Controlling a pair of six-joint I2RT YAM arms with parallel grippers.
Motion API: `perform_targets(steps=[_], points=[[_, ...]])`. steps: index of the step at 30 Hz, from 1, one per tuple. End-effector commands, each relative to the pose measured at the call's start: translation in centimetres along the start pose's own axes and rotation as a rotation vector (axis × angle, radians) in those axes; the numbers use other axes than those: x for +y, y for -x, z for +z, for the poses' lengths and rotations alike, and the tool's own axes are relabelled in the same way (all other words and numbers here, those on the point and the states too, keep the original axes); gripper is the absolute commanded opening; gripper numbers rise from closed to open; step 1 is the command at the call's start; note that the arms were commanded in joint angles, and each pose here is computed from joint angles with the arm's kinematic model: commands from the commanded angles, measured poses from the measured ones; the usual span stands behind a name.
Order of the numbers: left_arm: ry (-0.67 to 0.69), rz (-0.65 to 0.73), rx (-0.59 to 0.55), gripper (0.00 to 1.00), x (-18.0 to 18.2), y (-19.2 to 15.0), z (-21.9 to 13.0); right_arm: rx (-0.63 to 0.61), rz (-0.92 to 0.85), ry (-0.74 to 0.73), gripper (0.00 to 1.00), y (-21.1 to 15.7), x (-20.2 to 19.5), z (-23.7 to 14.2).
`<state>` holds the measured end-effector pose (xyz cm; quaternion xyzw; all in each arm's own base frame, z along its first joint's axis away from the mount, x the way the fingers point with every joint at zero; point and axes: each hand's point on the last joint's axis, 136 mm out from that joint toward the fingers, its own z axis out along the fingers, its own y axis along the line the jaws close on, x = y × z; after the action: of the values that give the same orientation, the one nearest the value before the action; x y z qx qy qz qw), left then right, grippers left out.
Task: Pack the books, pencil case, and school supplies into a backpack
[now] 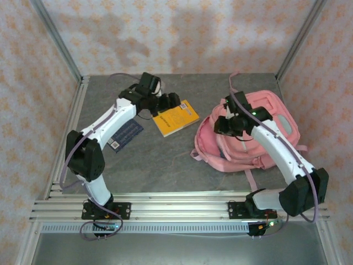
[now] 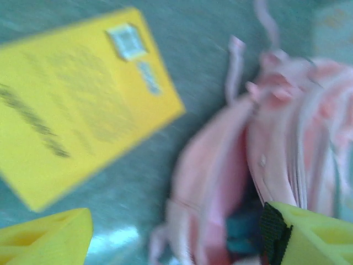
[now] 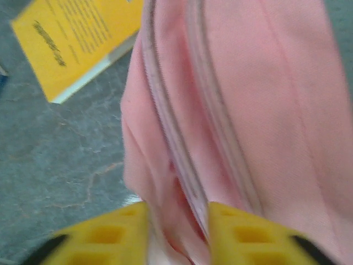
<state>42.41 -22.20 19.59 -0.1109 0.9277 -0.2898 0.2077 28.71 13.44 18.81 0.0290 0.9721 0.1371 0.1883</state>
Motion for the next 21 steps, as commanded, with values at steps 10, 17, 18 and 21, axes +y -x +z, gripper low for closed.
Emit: perform_targets(steps=[10, 17, 18, 21], points=[[0.411, 0.135, -0.100, 0.81, 7.5, 9.8, 10.4, -0.070, -0.018, -0.074, 0.54, 4.7, 3.9, 0.3], [0.332, 0.128, 0.049, 0.77, 8.6, 7.4, 16.0, -0.004, 0.095, -0.019, 0.44, 6.6, 6.6, 5.9], [0.320, 0.126, 0.068, 0.76, 8.6, 6.8, 16.3, 0.008, 0.097, -0.026, 0.42, 6.7, 6.6, 6.6], [0.277, 0.123, 0.106, 0.74, 8.4, 4.3, 16.1, 0.052, 0.115, -0.060, 0.38, 6.9, 6.5, 9.6]])
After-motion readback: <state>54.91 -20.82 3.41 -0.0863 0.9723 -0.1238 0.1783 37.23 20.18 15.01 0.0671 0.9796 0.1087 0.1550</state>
